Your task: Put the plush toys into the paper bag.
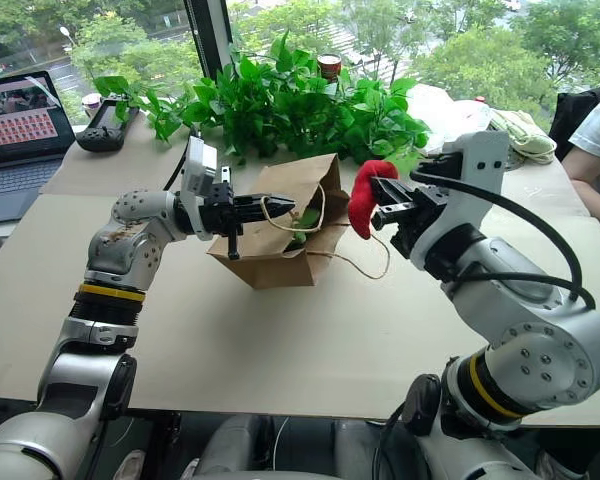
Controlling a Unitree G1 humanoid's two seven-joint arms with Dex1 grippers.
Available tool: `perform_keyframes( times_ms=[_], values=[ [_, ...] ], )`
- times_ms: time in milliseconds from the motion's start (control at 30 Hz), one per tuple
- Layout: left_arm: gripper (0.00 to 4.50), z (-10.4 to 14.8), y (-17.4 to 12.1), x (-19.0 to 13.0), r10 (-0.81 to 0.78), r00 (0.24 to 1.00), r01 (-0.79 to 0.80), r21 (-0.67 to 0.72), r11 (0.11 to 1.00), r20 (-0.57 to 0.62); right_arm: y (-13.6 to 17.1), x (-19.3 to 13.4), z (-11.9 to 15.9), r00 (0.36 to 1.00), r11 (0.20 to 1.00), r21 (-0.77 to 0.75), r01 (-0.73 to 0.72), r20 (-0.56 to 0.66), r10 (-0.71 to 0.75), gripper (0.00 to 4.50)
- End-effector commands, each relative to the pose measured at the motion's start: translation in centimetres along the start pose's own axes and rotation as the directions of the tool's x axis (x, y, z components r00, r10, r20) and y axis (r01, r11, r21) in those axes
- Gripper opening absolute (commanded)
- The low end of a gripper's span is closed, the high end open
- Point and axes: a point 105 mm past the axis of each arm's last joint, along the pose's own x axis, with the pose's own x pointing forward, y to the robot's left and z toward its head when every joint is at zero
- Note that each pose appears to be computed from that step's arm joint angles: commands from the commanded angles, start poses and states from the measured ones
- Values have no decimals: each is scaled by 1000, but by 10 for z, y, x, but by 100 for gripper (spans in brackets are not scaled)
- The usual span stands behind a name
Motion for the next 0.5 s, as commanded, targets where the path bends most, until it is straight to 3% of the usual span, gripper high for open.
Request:
perform_keyframes(
  times_ms=[33,233,500],
  values=[
    [0,14,1,1,-2,1000,0,58,998,21,4,5,-2,1000,1000,-15,8,-21,-9,8],
    [0,14,1,0,2,1000,-4,60,998,19,-4,8,-18,994,999,-28,44,-98,-47,8],
    [0,14,1,0,3,1000,-4,58,998,20,15,26,-40,985,1000,-21,-12,-174,8,8]
  ],
)
